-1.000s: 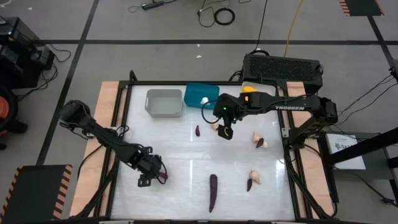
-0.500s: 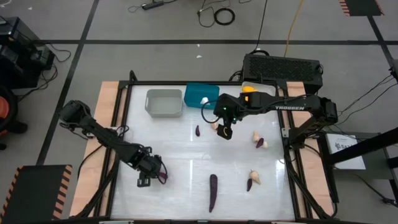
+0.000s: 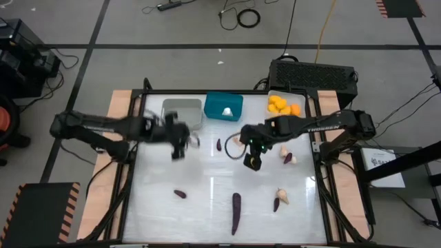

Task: Sort produce into baskets
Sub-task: Put the garlic into the gray bin

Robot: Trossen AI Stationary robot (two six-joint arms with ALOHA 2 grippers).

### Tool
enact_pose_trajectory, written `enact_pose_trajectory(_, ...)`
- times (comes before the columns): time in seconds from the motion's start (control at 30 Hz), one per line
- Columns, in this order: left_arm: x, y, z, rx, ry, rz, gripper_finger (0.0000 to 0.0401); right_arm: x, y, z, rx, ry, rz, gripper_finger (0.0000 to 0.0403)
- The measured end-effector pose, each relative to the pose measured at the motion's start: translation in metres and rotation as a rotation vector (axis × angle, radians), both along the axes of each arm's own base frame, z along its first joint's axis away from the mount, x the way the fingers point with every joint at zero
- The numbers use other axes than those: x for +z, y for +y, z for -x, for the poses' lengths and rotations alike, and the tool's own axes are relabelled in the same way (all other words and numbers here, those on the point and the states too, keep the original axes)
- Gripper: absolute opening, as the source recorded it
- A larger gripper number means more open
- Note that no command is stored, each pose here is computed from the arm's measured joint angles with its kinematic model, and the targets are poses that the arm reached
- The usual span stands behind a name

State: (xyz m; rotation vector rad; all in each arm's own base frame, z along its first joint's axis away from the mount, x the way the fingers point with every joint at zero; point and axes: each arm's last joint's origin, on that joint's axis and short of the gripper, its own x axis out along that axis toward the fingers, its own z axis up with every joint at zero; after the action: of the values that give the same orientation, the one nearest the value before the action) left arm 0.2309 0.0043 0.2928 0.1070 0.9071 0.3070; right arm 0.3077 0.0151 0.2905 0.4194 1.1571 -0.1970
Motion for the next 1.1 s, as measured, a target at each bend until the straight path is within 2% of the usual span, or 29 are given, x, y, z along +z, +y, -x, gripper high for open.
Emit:
enact_pose_trajectory(0.07, 0.004, 0.030, 0.002, 0.077, -0.016, -0.013, 0.0154, 0.000, 0.011, 0.000, -0.006, -0.005, 0.018, 0.0320)
enact_pose_trajectory(0.23, -0.012, 0.097, 0.013, 0.243, 0.023, 0.095, 0.0154, 0.000, 0.031, 0.004, -0.058, -0.001, 0.065, 0.0320)
enact_pose_trajectory(0.43, -0.034, 0.144, 0.020, 0.379, 0.042, 0.218, 0.0154, -0.002, 0.043, 0.010, -0.123, 0.037, 0.080, 0.0320)
enact_pose_trajectory(0.67, -0.046, 0.163, 0.018, 0.444, 0.049, 0.219, 0.0174, -0.001, 0.047, 0.014, -0.143, 0.040, 0.100, 0.0320)
enact_pose_trajectory(0.93, -0.049, 0.164, 0.020, 0.452, 0.073, 0.234, 0.0225, 0.002, 0.045, 0.017, -0.125, 0.033, 0.140, 0.0320)
enact_pose_trajectory(1.1, -0.048, 0.164, 0.020, 0.452, 0.074, 0.234, 0.0235, 0.003, 0.040, 0.017, -0.103, 0.033, 0.153, 0.0320)
